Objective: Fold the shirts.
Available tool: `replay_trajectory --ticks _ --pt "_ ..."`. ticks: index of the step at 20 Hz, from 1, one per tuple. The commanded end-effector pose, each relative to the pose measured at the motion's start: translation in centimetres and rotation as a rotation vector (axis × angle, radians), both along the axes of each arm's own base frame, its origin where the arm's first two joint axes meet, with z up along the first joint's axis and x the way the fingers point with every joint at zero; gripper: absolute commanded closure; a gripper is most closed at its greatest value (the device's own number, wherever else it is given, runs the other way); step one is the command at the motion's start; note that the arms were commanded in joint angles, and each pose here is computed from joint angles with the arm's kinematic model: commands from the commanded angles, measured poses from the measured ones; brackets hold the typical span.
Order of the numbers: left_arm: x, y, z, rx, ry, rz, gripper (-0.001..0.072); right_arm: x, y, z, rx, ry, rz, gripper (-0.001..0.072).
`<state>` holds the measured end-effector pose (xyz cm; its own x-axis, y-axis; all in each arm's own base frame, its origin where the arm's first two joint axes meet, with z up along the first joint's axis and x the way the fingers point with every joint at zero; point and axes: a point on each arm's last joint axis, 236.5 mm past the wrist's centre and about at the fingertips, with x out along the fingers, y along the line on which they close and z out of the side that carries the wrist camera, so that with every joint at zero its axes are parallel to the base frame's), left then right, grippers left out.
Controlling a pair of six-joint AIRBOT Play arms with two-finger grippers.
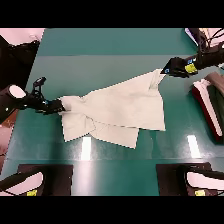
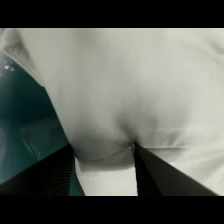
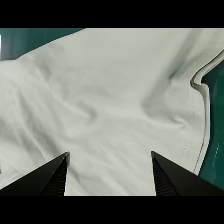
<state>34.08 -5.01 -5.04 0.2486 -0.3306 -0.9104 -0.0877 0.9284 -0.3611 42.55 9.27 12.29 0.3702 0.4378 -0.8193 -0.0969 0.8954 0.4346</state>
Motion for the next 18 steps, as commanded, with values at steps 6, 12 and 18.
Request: replay_trajectory --ticks 6,12,18 --pt "-1.7 -0.9 -0.4 -0.038 0.082 -0.05 0.0677 -1.8 -1.5 2.2 -0.069 -0.038 -0.004 0.0142" --pt "0.2 -0.2 8.5 0.033 -0.11 -0.134 0.0677 -6.5 -4.3 -0.3 -0.186 0.165 0.03 0.0142" --pt "-0.1 -0.4 12.3 0.045 -0.198 -0.149 0.0677 -12.9 -4.3 -8.3 -0.17 0.345 0.013 0.014"
